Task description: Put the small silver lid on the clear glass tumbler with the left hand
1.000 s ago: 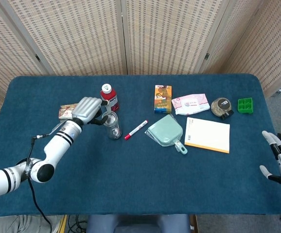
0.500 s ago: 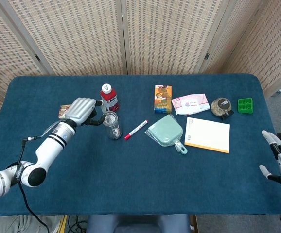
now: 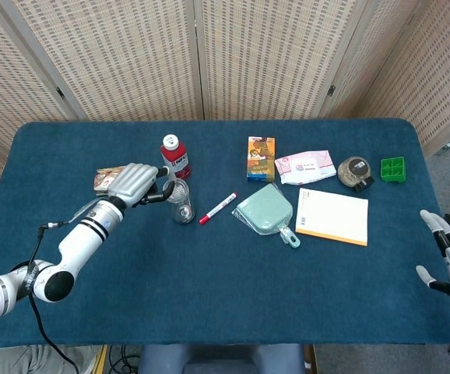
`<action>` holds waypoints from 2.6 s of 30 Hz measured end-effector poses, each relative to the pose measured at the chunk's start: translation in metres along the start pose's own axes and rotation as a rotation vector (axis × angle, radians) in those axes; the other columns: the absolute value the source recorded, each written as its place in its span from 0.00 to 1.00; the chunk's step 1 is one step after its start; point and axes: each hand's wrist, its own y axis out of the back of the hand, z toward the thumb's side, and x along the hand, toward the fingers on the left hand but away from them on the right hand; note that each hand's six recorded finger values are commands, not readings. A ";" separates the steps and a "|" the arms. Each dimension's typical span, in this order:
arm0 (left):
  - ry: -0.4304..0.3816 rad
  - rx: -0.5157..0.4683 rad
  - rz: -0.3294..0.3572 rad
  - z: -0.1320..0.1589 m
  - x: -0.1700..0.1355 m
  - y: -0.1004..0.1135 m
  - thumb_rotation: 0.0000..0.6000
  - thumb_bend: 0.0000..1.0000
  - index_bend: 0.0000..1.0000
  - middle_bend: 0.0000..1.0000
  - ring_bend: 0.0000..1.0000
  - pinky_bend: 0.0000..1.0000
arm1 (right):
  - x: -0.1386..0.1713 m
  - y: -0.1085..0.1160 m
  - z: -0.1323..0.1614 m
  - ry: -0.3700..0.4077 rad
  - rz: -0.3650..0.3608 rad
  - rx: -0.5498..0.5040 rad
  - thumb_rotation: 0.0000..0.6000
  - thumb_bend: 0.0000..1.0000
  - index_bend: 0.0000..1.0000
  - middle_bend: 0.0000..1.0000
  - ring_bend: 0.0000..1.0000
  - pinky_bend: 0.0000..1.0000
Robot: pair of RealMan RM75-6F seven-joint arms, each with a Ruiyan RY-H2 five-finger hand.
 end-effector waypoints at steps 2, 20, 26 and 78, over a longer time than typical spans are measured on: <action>0.003 0.006 -0.004 -0.001 0.000 -0.001 0.13 0.51 0.33 1.00 1.00 1.00 | 0.000 0.000 0.000 0.001 0.000 0.000 1.00 0.24 0.00 0.12 0.03 0.07; 0.016 0.037 -0.018 -0.003 0.005 -0.011 0.13 0.51 0.33 1.00 1.00 1.00 | 0.001 0.000 -0.002 -0.005 0.002 0.001 1.00 0.24 0.01 0.12 0.03 0.07; 0.018 0.049 -0.020 -0.004 0.005 -0.013 0.13 0.51 0.33 1.00 1.00 1.00 | 0.000 -0.001 -0.002 -0.005 0.004 0.001 1.00 0.24 0.00 0.12 0.03 0.07; 0.018 0.091 -0.041 0.000 0.008 -0.026 0.19 0.51 0.32 1.00 1.00 1.00 | 0.003 0.000 -0.007 -0.020 0.002 0.000 1.00 0.24 0.00 0.12 0.03 0.07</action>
